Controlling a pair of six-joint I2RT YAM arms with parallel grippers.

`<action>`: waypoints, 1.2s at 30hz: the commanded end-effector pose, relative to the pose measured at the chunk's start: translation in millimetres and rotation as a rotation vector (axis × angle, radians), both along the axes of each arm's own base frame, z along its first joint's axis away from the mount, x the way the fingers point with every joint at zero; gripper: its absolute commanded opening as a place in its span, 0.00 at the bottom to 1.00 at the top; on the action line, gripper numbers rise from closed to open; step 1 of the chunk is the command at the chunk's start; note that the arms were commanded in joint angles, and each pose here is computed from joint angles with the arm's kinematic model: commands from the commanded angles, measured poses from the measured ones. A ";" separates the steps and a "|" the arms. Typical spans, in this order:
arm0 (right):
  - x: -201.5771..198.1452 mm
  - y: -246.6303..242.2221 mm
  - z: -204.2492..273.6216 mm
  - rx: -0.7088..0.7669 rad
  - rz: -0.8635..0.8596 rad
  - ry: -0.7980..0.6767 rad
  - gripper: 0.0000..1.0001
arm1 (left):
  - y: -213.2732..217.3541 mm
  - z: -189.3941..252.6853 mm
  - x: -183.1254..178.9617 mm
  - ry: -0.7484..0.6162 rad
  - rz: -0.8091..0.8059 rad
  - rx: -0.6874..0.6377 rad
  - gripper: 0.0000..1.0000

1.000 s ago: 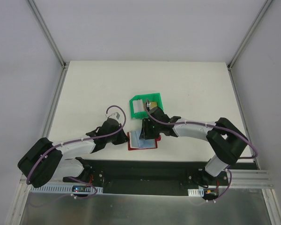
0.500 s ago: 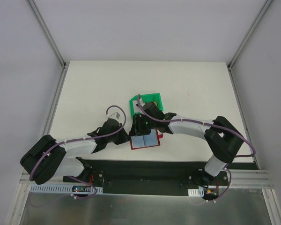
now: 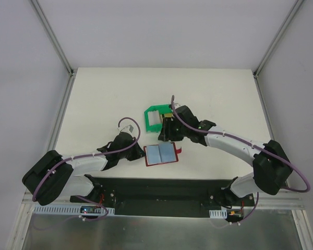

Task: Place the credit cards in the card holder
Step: Turn over the card slot in the card holder.

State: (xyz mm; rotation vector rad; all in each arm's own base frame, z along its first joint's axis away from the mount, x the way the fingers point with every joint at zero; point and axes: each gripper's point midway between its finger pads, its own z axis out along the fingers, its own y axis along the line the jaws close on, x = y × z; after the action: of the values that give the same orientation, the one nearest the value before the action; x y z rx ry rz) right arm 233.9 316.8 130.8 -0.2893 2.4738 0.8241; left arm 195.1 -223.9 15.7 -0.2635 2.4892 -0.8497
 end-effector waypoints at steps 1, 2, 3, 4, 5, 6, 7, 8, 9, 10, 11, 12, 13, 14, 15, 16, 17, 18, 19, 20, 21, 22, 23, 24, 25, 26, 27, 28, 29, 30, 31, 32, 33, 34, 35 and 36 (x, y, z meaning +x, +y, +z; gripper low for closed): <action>-23.0 -28.8 -45.0 -0.101 -0.052 0.118 0.51 | 17.3 -18.8 -13.4 0.050 -0.022 0.091 0.00; -24.1 -30.2 -50.6 -0.096 -0.061 0.131 0.51 | 17.2 -18.9 -13.6 0.050 -0.025 0.093 0.00; -26.3 -31.2 -56.4 -0.095 -0.067 0.146 0.51 | 16.5 -18.4 -13.6 0.050 -0.029 0.091 0.00; -28.6 -30.8 -60.5 -0.090 -0.063 0.157 0.51 | 16.6 -18.1 -13.2 0.048 -0.029 0.092 0.00; -30.2 -32.4 -65.0 -0.098 -0.065 0.167 0.51 | 16.5 -18.5 -13.7 0.049 -0.033 0.093 0.00; -30.3 -33.9 -68.2 -0.107 -0.070 0.168 0.51 | 16.2 -18.4 -13.4 0.049 -0.033 0.093 0.00; -30.4 -35.2 -71.4 -0.111 -0.072 0.174 0.51 | 16.2 -18.4 -13.4 0.049 -0.033 0.093 0.00; -31.1 -35.9 -74.0 -0.114 -0.071 0.183 0.51 | 16.2 -19.2 -14.3 0.055 -0.034 0.093 0.00; -30.6 -35.8 -75.7 -0.113 -0.071 0.187 0.51 | 16.3 -19.1 -14.4 0.055 -0.034 0.093 0.00; -31.9 -35.2 -77.9 -0.113 -0.068 0.193 0.51 | 16.4 -18.9 -14.0 0.052 -0.034 0.094 0.00; -31.8 -34.5 -79.5 -0.108 -0.070 0.198 0.51 | 16.7 -19.6 -14.2 0.056 -0.034 0.095 0.00; -32.2 -32.7 -80.6 -0.100 -0.065 0.201 0.51 | 15.7 -18.6 -13.6 0.053 -0.035 0.093 0.00; -33.0 -31.6 -82.2 -0.098 -0.060 0.207 0.51 | 16.2 -19.5 -14.2 0.056 -0.035 0.095 0.00; -33.4 -30.9 -84.4 -0.101 -0.057 0.215 0.51 | 15.7 -19.3 -14.1 0.057 -0.035 0.093 0.00; -34.1 -30.3 -87.6 -0.106 -0.057 0.227 0.51 | 15.2 -18.9 -13.8 0.057 -0.037 0.093 0.00; -33.9 -29.6 -89.6 -0.107 -0.060 0.233 0.51 | 14.7 -18.5 -13.3 0.056 -0.037 0.092 0.00; -34.2 -29.8 -92.6 -0.106 -0.062 0.238 0.51 | 14.3 -18.1 -12.8 0.056 -0.037 0.092 0.00; -35.0 -28.5 -93.5 -0.098 -0.062 0.241 0.51 | 14.1 -18.4 -12.8 0.057 -0.039 0.093 0.00; -34.5 -28.0 -94.7 -0.100 -0.061 0.241 0.51 | 14.1 -18.4 -12.8 0.056 -0.041 0.094 0.00; -34.8 -28.3 -96.6 -0.104 -0.061 0.245 0.51 | 14.1 -18.5 -13.3 0.059 -0.041 0.093 0.00; -34.9 -28.4 -98.5 -0.106 -0.062 0.252 0.51 | 13.7 -18.0 -12.8 0.058 -0.041 0.092 0.00; -36.7 -26.2 -100.0 -0.104 -0.051 0.262 0.51 | 14.2 -19.0 -13.4 0.059 -0.042 0.095 0.00; -37.0 -24.7 -101.3 -0.099 -0.047 0.271 0.50 | 14.2 -18.9 -13.4 0.060 -0.041 0.094 0.00; -38.5 -21.0 -102.0 -0.087 -0.035 0.281 0.50 | 14.3 -20.0 -13.5 0.063 -0.041 0.097 0.00; -39.5 -16.7 -102.9 -0.071 -0.026 0.294 0.50 | 14.0 -20.2 -13.6 0.065 -0.043 0.098 0.00; -40.8 -13.1 -103.1 -0.058 -0.018 0.304 0.50 | 13.7 -20.8 -13.9 0.068 -0.045 0.098 0.00; -40.7 -8.0 -102.4 -0.039 -0.009 0.309 0.50 | 12.7 -20.3 -13.5 0.068 -0.048 0.096 0.00; -41.1 -3.7 -102.2 -0.021 -0.004 0.317 0.50 | 12.8 -21.3 -13.6 0.071 -0.048 0.099 0.00; -40.0 2.4 -99.7 -0.001 0.008 0.315 0.50 | 12.6 -21.3 -13.3 0.071 -0.049 0.100 0.00; -41.6 6.7 -99.0 0.008 0.020 0.328 0.50 | 12.4 -21.9 -13.3 0.073 -0.047 0.099 0.00; -38.7 16.4 -93.9 0.041 0.039 0.320 0.50 | 12.2 -22.6 -13.4 0.075 -0.048 0.099 0.00; -39.8 24.8 -90.3 0.067 0.062 0.322 0.50 | 12.1 -23.6 -13.0 0.077 -0.045 0.100 0.00; -39.7 32.4 -85.8 0.090 0.076 0.326 0.50 | 12.7 -25.1 -14.0 0.084 -0.045 0.101 0.00; -39.4 40.3 -79.6 0.115 0.099 0.319 0.50 | 12.8 -25.6 -13.5 0.083 -0.042 0.103 0.00; -40.5 48.5 -70.6 0.142 0.127 0.302 0.50 | 14.2 -27.6 -14.0 0.088 -0.038 0.109 0.00; -39.0 56.0 -59.4 0.163 0.145 0.278 0.50 | 15.3 -29.0 -13.8 0.093 -0.029 0.113 0.00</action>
State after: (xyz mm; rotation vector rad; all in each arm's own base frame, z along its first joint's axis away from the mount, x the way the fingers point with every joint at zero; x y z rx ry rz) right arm 199.8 333.4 39.6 -0.2073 2.7348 0.9965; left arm 197.6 -225.9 14.1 -0.2341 2.5072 -0.8403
